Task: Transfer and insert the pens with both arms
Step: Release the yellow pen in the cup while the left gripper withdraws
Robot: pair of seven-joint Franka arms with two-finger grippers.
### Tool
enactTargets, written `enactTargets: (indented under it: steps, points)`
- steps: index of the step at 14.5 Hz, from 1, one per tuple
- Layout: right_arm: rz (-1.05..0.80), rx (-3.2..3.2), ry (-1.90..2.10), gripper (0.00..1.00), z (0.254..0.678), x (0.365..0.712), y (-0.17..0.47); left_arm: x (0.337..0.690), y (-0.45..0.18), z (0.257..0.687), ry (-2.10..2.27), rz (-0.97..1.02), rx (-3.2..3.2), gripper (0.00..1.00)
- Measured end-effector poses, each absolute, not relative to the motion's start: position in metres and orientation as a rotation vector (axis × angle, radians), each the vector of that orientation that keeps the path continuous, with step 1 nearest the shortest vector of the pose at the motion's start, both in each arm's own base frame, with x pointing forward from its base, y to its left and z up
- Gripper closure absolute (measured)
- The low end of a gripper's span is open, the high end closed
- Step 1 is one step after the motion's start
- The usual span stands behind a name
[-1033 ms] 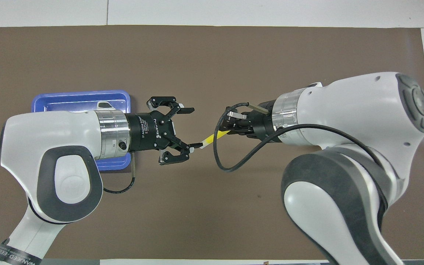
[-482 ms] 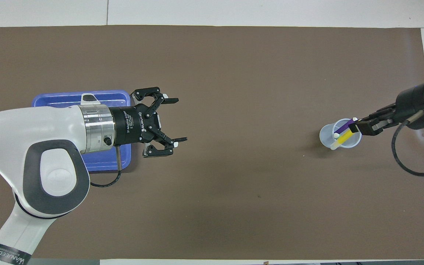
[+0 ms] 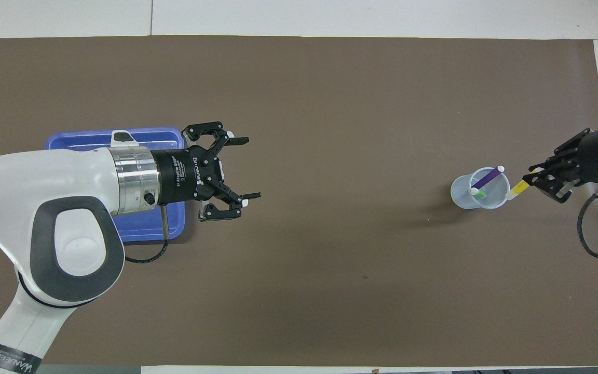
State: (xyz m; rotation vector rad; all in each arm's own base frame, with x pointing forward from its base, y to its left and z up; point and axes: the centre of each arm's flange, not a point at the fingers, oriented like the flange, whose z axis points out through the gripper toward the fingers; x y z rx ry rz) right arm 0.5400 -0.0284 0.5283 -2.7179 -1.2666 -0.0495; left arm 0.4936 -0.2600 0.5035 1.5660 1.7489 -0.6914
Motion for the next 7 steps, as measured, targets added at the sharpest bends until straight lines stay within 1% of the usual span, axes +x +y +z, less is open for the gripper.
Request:
enactTargets:
  steps: [5, 7]
  points:
    - [-0.111, -2.736, -1.299, 0.81, 0.510, 0.529, -0.024, 0.494, -0.259, 0.503, 1.710, -0.663, 1.603, 0.00]
    - [-0.119, -2.739, -1.304, 0.81, 0.500, 0.526, -0.024, 0.495, -0.257, 0.502, 1.657, -0.583, 1.712, 0.00]
